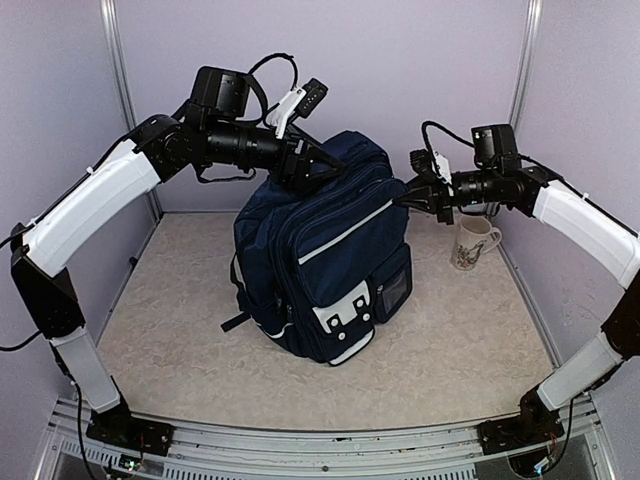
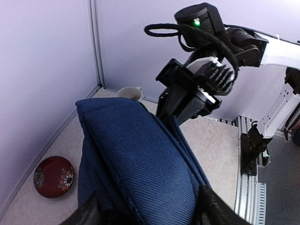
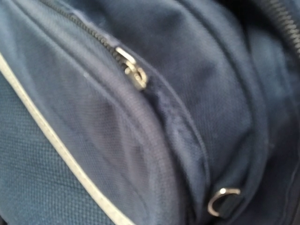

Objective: Pack the student bag
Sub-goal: Reset both arms

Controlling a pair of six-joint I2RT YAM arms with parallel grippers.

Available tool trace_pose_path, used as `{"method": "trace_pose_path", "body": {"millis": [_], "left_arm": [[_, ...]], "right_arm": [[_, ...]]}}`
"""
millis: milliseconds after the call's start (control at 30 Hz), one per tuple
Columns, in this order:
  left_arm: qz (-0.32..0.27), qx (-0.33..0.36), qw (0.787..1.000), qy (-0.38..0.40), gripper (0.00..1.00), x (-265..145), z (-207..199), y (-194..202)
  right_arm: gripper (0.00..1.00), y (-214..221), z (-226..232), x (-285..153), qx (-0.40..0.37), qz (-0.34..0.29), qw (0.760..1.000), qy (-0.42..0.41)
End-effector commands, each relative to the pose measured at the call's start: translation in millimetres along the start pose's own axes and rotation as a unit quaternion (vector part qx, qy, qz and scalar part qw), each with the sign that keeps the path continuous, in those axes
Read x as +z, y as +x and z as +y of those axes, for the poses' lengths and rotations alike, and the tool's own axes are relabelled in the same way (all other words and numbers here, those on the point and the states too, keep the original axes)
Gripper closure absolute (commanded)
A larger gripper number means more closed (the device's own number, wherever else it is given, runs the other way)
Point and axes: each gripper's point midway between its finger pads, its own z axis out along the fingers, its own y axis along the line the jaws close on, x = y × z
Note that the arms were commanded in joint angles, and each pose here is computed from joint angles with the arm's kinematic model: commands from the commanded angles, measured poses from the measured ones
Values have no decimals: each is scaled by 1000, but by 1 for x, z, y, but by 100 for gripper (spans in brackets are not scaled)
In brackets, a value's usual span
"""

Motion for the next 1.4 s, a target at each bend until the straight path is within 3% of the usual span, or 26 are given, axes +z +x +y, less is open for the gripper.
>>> {"method": "trace_pose_path", "body": {"millis": [0,67,133,167,267,367,500,700,967,1200,1367], "left_arm": [[76,-20,996,31,48,16,-16,50],[74,-27,996,45,67,16,-21,51],[60,-35,996,57,96,15,-28,45],[50,-39,996,56,100,15,-30,41],[-5,-47,998,39,100,12,-32,19],[-52,-64,996,17,100,6,-31,-1],[-86,-68,994,-8,100,4,-36,-20],[-113,-89,990,-7,100,4,-42,-31],[-126,-89,988,-4,100,5,-48,-37],[-126,-80,989,-10,100,5,-46,-37],[-126,-73,989,-8,100,8,-46,-36]], "right_arm": [[100,-69,-39,-17,-124,-82,986,80],[100,-68,-40,-19,-111,-77,986,95],[84,-61,-37,-23,-90,-64,988,105],[76,-59,-34,-25,-82,-58,989,106],[52,-66,-20,-42,-51,-51,991,117],[43,-76,2,-62,-21,-49,992,114],[45,-97,27,-84,44,-64,992,104],[64,-135,28,-89,150,-88,974,145],[64,-84,25,-48,256,87,947,175],[53,-75,46,-26,243,195,931,188],[31,-58,56,-22,239,265,914,194]]}}
